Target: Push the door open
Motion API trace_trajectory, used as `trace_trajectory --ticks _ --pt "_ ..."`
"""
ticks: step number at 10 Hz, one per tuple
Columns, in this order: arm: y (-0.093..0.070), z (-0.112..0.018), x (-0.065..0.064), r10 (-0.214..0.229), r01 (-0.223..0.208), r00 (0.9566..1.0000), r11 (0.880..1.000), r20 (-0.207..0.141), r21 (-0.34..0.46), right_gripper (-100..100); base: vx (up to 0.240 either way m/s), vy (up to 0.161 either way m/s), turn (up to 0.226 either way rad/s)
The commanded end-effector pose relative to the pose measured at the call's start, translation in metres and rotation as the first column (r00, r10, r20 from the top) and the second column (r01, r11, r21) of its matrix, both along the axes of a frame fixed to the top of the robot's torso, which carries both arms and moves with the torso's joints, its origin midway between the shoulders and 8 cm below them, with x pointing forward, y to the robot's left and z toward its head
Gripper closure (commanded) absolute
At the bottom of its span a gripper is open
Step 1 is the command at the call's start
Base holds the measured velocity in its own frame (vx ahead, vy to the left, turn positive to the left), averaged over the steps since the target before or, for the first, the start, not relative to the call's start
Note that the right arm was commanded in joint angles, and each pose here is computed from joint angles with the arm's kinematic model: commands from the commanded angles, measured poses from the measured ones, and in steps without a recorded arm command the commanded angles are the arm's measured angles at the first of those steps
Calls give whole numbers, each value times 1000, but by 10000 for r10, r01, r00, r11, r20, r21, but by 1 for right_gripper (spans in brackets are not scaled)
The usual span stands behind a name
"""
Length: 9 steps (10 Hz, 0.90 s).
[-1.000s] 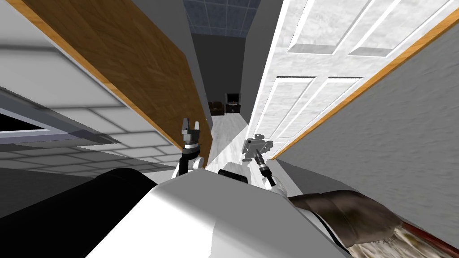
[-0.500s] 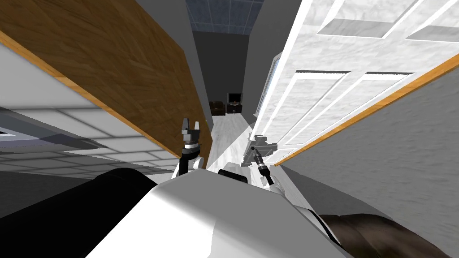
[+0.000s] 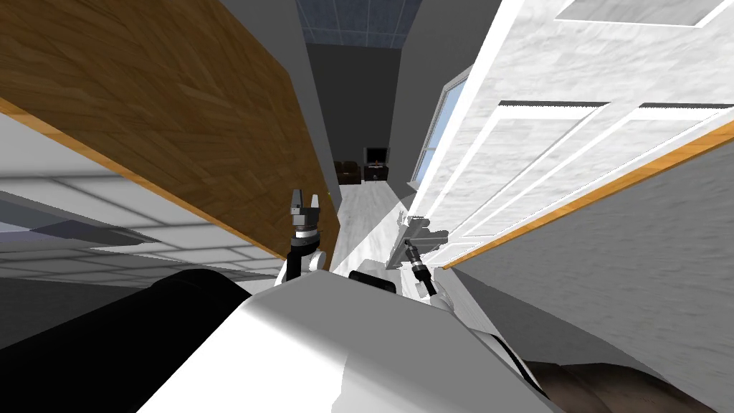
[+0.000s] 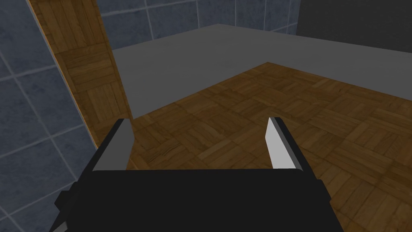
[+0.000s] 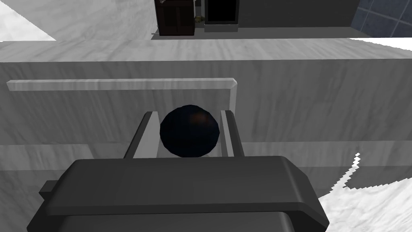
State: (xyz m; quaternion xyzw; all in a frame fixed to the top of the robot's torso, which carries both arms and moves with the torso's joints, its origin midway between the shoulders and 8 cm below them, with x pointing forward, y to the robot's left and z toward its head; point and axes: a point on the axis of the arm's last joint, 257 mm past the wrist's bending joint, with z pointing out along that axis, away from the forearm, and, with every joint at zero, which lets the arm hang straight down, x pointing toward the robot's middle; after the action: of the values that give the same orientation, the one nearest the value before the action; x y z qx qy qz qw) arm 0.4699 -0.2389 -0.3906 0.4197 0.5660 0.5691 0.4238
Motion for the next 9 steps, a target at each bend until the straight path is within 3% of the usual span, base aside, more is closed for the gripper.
trace_trajectory --ticks 1,4,9 --pt "0 0 0 4 -4 10000 10000 -4 9 100 -21 -8 7" --pt "0 0 0 4 -4 10000 10000 -4 9 100 -5 -2 -2" --pt "-17 0 3 -649 649 9979 9979 6 -19 100 137 56 -23"
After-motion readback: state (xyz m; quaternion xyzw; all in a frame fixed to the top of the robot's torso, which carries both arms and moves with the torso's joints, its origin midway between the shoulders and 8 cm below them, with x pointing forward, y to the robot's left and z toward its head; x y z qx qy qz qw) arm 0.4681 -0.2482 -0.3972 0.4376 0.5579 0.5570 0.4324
